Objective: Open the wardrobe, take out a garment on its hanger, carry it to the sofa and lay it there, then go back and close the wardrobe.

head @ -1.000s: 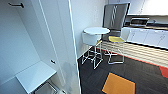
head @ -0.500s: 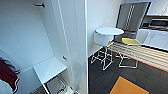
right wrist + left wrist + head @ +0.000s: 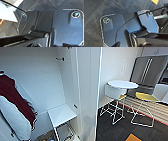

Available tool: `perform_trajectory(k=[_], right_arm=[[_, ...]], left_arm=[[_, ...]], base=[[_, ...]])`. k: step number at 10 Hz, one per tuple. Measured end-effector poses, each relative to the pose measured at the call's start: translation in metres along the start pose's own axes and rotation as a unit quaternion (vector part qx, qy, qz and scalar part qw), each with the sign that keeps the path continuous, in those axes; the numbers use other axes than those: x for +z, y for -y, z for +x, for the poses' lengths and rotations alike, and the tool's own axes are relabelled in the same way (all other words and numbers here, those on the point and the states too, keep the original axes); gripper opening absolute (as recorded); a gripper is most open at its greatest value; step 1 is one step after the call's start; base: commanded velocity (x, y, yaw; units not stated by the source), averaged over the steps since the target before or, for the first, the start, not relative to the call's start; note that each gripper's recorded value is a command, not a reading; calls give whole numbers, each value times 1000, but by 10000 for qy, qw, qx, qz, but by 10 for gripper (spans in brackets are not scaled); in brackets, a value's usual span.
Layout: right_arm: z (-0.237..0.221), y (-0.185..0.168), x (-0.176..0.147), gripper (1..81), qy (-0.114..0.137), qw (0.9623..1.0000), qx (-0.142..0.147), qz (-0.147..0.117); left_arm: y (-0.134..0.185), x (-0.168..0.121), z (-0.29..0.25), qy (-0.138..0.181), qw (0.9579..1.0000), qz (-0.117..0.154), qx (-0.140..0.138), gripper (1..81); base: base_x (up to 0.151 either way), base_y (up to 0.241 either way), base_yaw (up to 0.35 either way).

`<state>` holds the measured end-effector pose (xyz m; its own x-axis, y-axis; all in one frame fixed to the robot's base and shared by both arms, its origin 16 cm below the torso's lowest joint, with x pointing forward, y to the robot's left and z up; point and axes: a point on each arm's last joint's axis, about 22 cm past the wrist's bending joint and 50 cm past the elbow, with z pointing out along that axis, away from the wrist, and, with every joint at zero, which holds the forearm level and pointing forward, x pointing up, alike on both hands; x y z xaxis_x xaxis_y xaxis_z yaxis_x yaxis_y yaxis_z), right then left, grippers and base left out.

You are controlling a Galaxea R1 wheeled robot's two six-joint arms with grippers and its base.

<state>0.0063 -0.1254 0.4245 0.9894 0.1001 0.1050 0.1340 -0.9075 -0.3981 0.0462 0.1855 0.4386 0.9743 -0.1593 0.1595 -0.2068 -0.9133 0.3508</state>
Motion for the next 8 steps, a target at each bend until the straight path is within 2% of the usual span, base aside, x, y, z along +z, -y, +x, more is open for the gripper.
perform_trajectory(k=[4,6,8], right_arm=[[2,0,-1,811,-39,10000,-20,-5],[25,-2,-2,811,-281,9995,-123,-28],[30,-2,-3,811,-355,9992,-159,-42]], left_arm=[[-5,1,7,-71,10000,-23,28,811],[-3,-1,26,-286,9995,11,118,811],[-3,-2,28,-338,9993,24,143,811]], base=[[0,0,328],[0,0,328],[0,0,328]])
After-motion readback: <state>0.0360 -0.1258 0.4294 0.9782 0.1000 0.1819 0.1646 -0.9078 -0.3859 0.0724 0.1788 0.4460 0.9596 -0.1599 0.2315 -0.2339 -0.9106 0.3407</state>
